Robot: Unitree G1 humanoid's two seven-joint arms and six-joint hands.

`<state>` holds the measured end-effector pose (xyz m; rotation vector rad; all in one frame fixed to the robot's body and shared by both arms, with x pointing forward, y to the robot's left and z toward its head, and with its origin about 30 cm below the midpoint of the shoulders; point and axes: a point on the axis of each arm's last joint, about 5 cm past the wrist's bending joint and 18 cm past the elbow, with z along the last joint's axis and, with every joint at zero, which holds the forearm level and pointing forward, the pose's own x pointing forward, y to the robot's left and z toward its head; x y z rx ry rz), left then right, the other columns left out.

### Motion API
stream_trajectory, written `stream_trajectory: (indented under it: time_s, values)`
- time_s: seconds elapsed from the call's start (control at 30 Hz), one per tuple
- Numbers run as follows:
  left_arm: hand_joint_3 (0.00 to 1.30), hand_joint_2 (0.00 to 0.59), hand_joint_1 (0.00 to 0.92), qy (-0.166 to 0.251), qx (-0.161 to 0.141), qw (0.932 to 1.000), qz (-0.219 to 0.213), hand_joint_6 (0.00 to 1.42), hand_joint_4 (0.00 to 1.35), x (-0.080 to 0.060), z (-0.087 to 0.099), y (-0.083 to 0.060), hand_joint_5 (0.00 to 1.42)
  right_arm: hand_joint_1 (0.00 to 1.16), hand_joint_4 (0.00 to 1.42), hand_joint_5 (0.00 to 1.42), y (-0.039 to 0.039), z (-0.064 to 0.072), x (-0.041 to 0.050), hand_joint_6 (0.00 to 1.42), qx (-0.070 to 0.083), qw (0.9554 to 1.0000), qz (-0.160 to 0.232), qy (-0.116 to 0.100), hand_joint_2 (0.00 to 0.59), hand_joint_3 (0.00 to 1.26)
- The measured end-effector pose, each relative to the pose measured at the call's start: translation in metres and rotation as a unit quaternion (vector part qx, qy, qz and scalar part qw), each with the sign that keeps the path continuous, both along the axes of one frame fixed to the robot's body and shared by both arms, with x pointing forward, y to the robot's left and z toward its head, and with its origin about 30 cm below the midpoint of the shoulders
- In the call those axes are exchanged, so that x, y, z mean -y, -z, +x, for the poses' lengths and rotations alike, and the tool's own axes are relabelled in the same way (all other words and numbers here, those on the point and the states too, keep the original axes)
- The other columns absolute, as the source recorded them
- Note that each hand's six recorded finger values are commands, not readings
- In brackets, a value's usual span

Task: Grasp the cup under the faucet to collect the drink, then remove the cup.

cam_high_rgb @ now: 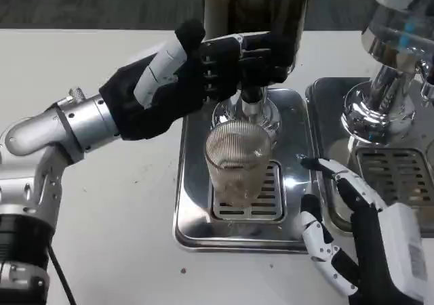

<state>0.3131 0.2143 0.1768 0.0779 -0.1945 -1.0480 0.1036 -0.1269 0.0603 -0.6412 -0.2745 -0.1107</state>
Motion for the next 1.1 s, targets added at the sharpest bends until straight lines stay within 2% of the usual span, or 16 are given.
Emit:
stream_trajectory:
  time_s: [0.53, 0.77, 1.1]
  values:
    - [0.19, 0.075, 0.000, -0.004, 0.079, 0.9963, 0.035, 0.04, 0.12, 0.0037, -0.0024, 0.0038, 0.15, 0.30, 0.26, 0.26, 0.0002, -0.0004, 0.0015, 0.21, -0.002, 1.0000, 0.000, 0.002, 0.486, 0.34]
    - [0.19, 0.085, 0.000, -0.015, 0.125, 0.9905, 0.055, 0.03, 0.13, 0.0031, -0.0052, 0.0050, 0.14, 0.30, 0.26, 0.25, 0.0001, -0.0001, 0.0017, 0.20, -0.005, 1.0000, -0.001, -0.002, 0.486, 0.32]
    - [0.19, 0.085, 0.000, -0.017, 0.160, 0.9846, 0.068, 0.03, 0.12, 0.0032, -0.0081, 0.0065, 0.14, 0.30, 0.25, 0.23, -0.0001, 0.0003, 0.0025, 0.20, -0.007, 1.0000, -0.003, -0.004, 0.486, 0.31]
